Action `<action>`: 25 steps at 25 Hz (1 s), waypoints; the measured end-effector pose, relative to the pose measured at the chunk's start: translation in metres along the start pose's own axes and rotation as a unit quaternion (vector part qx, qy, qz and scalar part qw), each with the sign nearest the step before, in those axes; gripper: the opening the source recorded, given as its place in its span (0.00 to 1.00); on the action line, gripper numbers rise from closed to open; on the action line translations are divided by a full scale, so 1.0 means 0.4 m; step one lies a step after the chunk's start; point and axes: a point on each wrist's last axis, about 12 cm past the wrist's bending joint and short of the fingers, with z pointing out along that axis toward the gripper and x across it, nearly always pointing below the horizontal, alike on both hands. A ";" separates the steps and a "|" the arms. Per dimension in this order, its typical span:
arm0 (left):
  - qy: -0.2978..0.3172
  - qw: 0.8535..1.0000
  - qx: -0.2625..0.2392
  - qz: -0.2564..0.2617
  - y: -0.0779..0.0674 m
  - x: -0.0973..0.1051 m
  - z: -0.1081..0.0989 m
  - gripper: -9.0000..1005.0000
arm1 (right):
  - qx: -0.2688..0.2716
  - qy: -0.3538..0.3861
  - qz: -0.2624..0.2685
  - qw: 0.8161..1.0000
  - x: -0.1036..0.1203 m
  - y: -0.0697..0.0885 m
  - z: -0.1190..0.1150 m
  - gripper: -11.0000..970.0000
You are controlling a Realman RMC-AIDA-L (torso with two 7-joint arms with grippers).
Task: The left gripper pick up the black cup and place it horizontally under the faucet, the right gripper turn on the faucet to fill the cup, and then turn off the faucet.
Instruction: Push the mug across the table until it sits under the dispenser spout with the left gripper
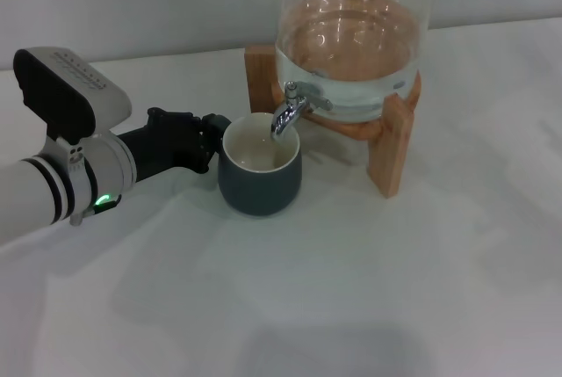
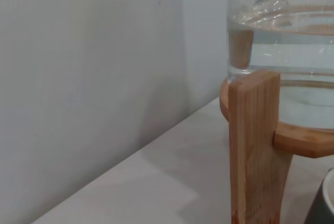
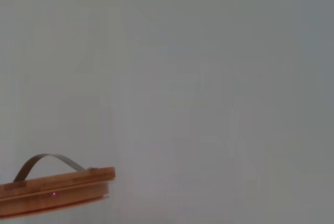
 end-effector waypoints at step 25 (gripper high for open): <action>0.002 0.999 0.022 0.030 -0.017 -0.015 0.010 0.13 | 0.001 -0.002 -0.006 1.000 -0.001 -0.002 0.007 0.79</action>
